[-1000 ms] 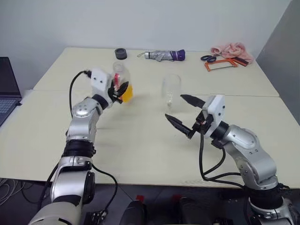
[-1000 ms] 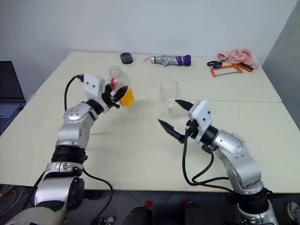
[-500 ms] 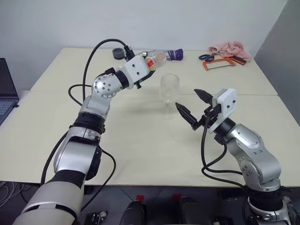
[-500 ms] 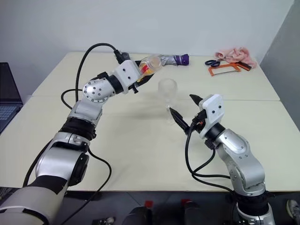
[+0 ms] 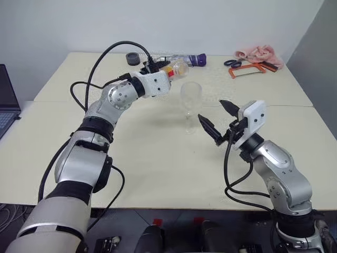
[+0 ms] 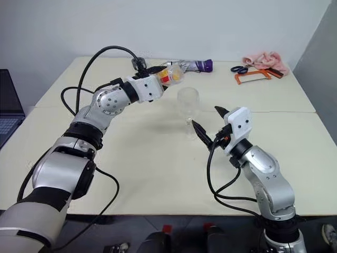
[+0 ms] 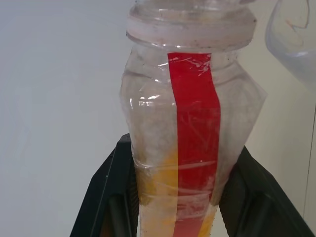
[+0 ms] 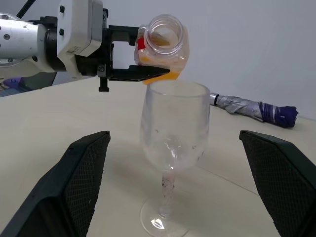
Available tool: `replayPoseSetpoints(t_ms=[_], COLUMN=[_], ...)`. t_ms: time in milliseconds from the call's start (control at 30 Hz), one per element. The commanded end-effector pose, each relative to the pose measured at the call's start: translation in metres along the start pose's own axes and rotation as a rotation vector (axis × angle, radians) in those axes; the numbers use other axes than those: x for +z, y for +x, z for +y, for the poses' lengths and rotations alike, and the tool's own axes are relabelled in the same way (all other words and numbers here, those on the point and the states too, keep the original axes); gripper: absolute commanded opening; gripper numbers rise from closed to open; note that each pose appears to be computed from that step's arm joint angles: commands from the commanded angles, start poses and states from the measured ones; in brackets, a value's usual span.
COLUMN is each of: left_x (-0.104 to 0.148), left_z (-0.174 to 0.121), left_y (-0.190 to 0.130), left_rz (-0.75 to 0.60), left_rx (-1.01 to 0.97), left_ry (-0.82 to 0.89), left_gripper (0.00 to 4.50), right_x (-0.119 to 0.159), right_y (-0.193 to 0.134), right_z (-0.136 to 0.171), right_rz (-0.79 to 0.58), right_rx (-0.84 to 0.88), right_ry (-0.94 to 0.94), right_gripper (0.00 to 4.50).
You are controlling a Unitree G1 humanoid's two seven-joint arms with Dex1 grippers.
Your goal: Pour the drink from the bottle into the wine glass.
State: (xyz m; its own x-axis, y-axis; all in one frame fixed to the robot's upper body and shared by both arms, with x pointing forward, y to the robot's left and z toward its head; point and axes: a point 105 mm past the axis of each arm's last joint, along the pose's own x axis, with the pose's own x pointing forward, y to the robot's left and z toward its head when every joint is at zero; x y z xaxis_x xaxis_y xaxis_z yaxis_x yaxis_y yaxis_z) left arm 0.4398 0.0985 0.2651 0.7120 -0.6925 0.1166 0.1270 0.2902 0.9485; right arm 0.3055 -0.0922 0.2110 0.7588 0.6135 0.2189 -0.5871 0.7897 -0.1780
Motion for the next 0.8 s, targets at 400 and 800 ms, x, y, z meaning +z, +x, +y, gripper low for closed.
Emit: replayPoseSetpoints(t_ms=[400, 800], left_x=[0.017, 0.020], left_z=[0.030, 0.038], left_y=[0.006, 0.007], left_rz=[-0.046, -0.048], left_rx=[0.071, 0.099], left_ry=[0.209, 0.322], left_gripper=[1.69, 1.69], right_x=[0.002, 0.000], right_y=[-0.003, -0.005], right_z=[-0.002, 0.001], right_rz=[-0.006, 0.004], right_rx=[-0.006, 0.001], right_ry=[-0.033, -0.023], right_gripper=[4.50, 4.50])
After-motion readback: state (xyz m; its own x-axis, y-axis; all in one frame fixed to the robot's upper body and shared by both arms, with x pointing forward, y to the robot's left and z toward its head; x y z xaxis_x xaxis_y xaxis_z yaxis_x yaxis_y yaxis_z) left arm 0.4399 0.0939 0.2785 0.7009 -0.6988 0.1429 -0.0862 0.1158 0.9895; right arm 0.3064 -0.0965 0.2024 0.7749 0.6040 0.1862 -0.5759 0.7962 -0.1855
